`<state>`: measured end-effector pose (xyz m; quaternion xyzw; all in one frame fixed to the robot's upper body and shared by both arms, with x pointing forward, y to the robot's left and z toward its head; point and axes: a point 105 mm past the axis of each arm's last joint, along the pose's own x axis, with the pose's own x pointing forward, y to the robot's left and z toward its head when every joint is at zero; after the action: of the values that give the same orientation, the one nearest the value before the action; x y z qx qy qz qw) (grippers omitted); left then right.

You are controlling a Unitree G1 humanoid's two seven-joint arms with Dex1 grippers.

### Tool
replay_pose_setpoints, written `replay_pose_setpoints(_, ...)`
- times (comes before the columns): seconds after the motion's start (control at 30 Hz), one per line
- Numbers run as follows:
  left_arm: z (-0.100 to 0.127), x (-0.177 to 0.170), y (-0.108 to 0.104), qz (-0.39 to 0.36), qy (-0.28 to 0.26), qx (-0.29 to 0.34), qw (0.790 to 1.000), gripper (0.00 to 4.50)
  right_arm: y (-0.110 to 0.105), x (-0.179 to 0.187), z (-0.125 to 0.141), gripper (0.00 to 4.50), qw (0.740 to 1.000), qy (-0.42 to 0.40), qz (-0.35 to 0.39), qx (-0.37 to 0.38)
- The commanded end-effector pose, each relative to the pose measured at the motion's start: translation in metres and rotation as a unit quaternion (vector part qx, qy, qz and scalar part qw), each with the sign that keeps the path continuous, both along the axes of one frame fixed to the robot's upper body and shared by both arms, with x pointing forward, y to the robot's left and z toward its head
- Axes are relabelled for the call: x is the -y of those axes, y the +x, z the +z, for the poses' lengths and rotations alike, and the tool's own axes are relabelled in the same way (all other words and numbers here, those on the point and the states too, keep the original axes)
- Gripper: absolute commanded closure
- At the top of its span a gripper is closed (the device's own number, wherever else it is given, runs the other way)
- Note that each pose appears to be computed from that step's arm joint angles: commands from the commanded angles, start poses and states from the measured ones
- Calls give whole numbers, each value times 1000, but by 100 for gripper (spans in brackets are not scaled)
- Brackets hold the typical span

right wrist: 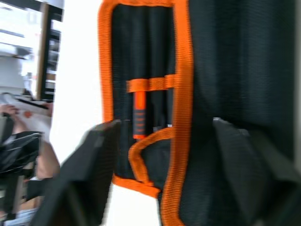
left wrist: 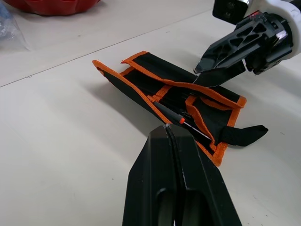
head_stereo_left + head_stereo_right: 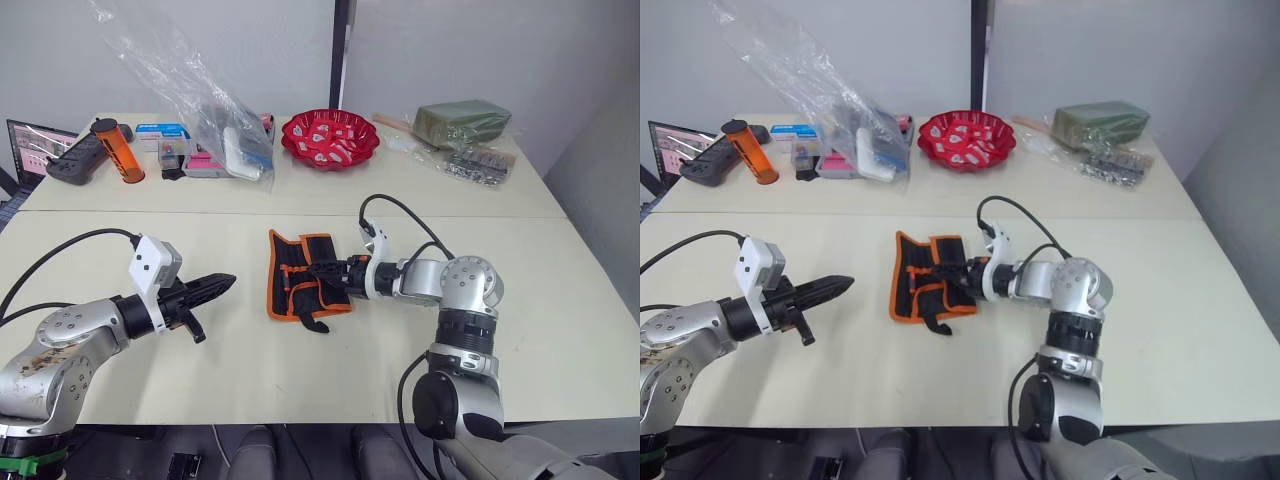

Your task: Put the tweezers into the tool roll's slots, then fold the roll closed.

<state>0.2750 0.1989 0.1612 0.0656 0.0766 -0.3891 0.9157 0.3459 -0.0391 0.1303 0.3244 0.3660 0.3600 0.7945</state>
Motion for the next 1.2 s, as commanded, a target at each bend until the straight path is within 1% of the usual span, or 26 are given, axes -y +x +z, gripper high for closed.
replay_pose_setpoints(0.03,9,4,-1,-13,6,24,1000,450,3,7,13,5,999,51,-9,11)
replay_pose_setpoints(0.17,10,4,-1,-15,6,23,1000,450,6,16,34,5,993,114,-18,34)
replay_pose_setpoints(0.27,10,3,-1,-17,7,21,1000,450,3,24,47,5,990,115,-7,81)
replay_pose_setpoints(0.3,10,2,-1,-17,8,21,1000,450,1,27,51,29,988,116,0,100)
replay_pose_setpoints(0.37,10,2,0,-19,9,20,1000,450,-2,30,57,91,984,110,8,140)
replay_pose_setpoints(0.4,11,2,1,-20,9,20,1000,450,-4,31,57,129,983,102,17,154)
replay_pose_setpoints(0.43,11,3,2,-21,9,20,1000,450,-6,31,54,157,981,85,25,170)
replay_pose_setpoints(0.53,12,4,4,-25,10,21,999,450,-9,33,31,262,976,3,49,210)
replay_pose_setpoints(0.67,12,4,5,-27,12,22,999,450,-12,33,17,400,946,-47,78,312)
replay_pose_setpoints(0.7,12,4,5,-27,13,21,999,450,-14,33,9,431,939,-59,96,324)
replay_pose_setpoints(0.73,12,4,5,-28,14,21,999,450,-16,34,4,445,937,-57,111,326)
replay_pose_setpoints(0.83,11,4,4,-29,16,19,999,450,-21,32,-4,445,936,-35,138,322)
replay_pose_setpoints(0.97,11,5,4,-31,15,19,999,450,-20,28,-15,445,932,-39,152,326)
replay_pose_setpoints(1.03,11,5,4,-32,13,18,999,450,-20,26,-25,445,929,-59,164,328)
replay_pose_setpoints(1.1,10,6,4,-32,11,16,999,450,-18,26,-40,445,927,-95,170,320)
replay_pose_setpoints(1.2,9,6,3,-30,0,12,999,450,-12,29,-54,445,928,-131,158,312)
